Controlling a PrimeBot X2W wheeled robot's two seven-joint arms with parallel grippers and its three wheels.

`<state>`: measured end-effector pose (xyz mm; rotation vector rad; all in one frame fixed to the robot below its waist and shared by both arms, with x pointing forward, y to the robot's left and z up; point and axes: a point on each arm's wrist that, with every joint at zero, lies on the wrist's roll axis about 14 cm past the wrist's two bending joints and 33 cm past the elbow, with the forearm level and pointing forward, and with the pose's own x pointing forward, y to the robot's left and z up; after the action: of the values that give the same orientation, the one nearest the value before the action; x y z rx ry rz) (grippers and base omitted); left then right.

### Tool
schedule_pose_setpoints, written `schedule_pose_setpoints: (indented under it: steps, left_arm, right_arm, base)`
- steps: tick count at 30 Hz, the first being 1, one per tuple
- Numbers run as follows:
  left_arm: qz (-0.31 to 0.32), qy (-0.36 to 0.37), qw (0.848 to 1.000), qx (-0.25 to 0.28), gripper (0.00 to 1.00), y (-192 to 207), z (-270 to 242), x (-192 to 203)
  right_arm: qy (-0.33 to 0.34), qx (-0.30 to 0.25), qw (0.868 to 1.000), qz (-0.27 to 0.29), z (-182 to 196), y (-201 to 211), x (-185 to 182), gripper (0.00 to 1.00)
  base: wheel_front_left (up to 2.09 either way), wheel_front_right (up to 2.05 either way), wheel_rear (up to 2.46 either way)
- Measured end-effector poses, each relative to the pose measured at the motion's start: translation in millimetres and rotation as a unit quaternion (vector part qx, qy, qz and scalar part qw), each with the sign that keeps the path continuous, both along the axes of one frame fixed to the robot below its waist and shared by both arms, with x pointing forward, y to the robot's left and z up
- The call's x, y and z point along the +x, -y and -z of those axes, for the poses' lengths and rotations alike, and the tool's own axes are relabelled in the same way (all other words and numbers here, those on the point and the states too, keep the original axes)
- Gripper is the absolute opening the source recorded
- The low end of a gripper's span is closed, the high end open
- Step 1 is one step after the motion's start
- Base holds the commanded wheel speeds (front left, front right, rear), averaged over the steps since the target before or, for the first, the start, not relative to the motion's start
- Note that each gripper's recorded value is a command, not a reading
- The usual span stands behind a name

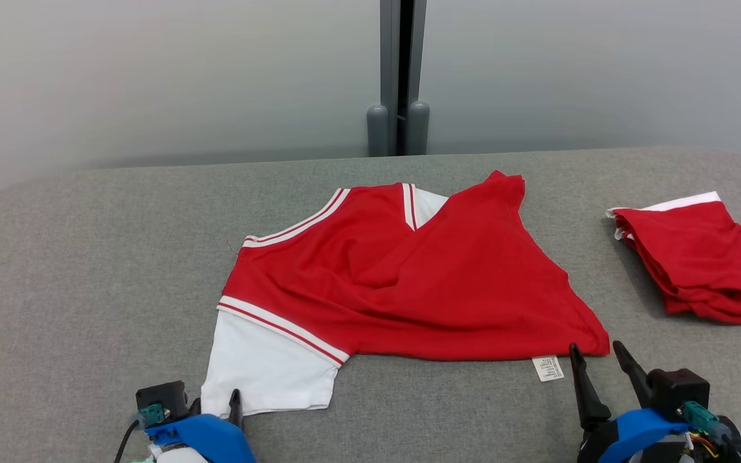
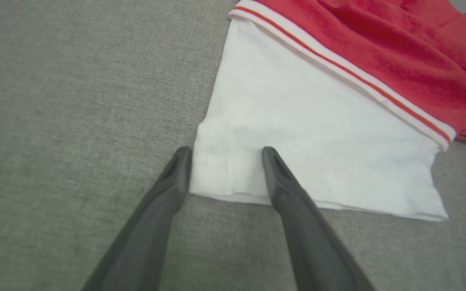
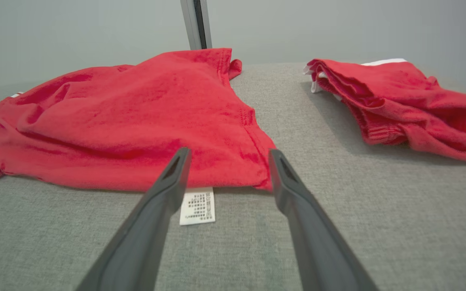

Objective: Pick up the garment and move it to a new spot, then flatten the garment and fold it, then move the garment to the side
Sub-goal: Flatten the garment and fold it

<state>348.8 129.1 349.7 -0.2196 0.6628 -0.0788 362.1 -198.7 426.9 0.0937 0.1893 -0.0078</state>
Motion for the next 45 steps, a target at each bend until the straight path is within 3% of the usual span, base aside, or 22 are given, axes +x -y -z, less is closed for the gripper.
schedule_pose_setpoints:
  steps: [1, 4, 17, 20, 22, 23, 25, 30, 36, 41, 45]
  left_arm:
    - [0.0, -0.001, 1.0, -0.002, 0.52, 1, 0, 1]
    - [0.003, -0.001, 1.0, -0.004, 0.0, 3, 1, 5]
    - [-0.013, 0.049, 0.999, -0.009, 0.0, -6, -13, 21]
    - [-0.016, 0.062, 0.998, -0.01, 0.0, -8, -19, 23]
    - [-0.017, 0.072, 0.997, -0.011, 0.0, -8, -25, 26]
    - [-0.017, 0.076, 0.997, -0.012, 0.0, -7, -27, 27]
    - [-0.017, 0.084, 0.996, -0.013, 0.0, -7, -31, 27]
    - [-0.014, 0.114, 0.993, -0.02, 0.0, -4, -47, 35]
    - [-0.017, 0.186, 0.979, -0.082, 0.0, 6, -97, 55]
    - [-0.015, 0.286, 0.947, -0.146, 0.0, 9, -181, 75]
    - [0.007, 0.379, 0.909, -0.173, 0.0, 8, -265, 78]
  right_arm:
    - [-0.004, -0.001, 1.0, 0.002, 2, 1, 1, 1.0]
    - [-0.02, -0.006, 1.0, 0.012, 8, 9, 2, 1.0]
    - [-0.12, -0.021, 0.992, 0.044, 41, 34, 18, 1.0]
    - [-0.15, -0.015, 0.988, 0.036, 53, 28, 18, 0.44]
    - [-0.169, -0.004, 0.985, 0.029, 60, 21, 17, 0.26]
    - [-0.169, 0.003, 0.985, 0.027, 60, 18, 18, 0.26]
    - [-0.171, 0.014, 0.985, 0.02, 60, 11, 20, 0.0]
    - [-0.144, 0.03, 0.989, 0.017, 50, 5, 24, 0.0]
    - [-0.057, 0.062, 0.996, 0.018, 0, 2, 48, 0.0]
    - [0.037, 0.082, 0.996, 0.005, -68, 1, 62, 0.0]
    - [0.114, 0.089, 0.99, -0.001, -134, 15, 60, 0.0]
  base:
    - [0.0, 0.0, 0.0]
    - [0.0, 0.0, 0.0]
    - [0.0, 0.0, 0.0]
    - [0.0, 0.0, 0.0]
    - [0.0, 0.0, 0.0]
    - [0.0, 0.0, 0.0]
    - [0.0, 0.0, 0.0]
    - [0.0, 0.0, 0.0]
    - [0.0, 0.0, 0.0]
    - [0.0, 0.0, 0.0]
    - [0.0, 0.0, 0.0]
